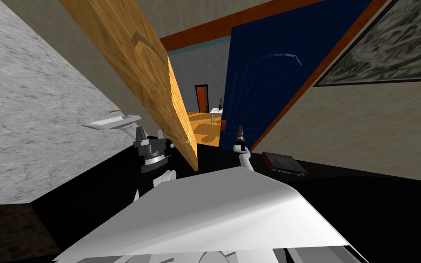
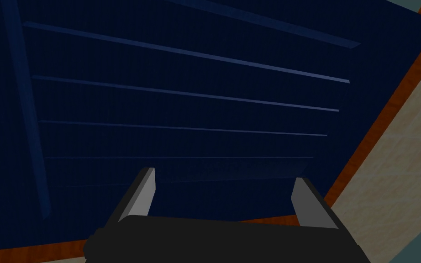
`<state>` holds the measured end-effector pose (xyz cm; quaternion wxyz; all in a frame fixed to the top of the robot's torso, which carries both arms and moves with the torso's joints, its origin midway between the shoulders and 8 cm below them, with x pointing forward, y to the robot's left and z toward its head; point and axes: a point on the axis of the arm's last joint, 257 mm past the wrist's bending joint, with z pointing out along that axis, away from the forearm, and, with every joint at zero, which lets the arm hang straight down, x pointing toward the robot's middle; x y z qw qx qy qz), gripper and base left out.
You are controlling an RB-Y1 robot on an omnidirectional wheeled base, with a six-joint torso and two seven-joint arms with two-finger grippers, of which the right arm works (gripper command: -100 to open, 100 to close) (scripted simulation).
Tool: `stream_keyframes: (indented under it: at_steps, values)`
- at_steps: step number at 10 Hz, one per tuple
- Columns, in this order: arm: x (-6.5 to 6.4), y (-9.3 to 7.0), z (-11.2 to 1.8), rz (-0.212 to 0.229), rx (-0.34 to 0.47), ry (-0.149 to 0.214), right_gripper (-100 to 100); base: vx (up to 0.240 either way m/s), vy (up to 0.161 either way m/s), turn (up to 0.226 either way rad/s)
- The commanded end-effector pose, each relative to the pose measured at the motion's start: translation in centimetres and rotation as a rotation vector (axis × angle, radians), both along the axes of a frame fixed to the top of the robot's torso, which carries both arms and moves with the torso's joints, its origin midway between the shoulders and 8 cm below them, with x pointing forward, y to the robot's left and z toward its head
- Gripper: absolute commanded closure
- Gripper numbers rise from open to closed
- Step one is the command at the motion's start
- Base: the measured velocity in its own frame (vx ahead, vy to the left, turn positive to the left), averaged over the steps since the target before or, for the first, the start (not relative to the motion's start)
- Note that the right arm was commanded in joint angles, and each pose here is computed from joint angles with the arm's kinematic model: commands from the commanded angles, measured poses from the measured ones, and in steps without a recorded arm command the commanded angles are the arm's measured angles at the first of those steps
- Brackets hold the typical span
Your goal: Pull the door open
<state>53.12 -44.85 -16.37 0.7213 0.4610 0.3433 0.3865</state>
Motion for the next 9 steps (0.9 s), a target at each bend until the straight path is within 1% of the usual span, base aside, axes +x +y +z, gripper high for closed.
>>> stream_keyframes:
  at_steps: [1, 2, 4, 5, 6, 8, 9]
  values:
    - [0.1, -0.1, -1.0, -0.007, 0.01, 0.018, -100, 0.062, -0.021, 0.036]
    - [0.5, -0.2, -1.8, -0.017, 0.023, 0.031, -100, 0.044, -0.017, 0.042]
    - [1.2, -0.5, -2.7, -0.034, 0.046, 0.047, -100, 0.078, -0.03, 0.085]
    - [1.6, -0.4, -3.8, -0.041, 0.063, 0.066, -100, 0.1, -0.043, 0.074]
    - [1.6, -0.4, -4.0, -0.041, 0.065, 0.07, -100, 0.063, -0.025, 0.023]
    - [2.2, -0.2, -5.4, -0.05, 0.094, 0.095, -100, 0.055, -0.027, 0.057]
    - [2.6, 0.0, -5.7, -0.055, 0.106, 0.099, -100, 0.069, -0.026, 0.076]
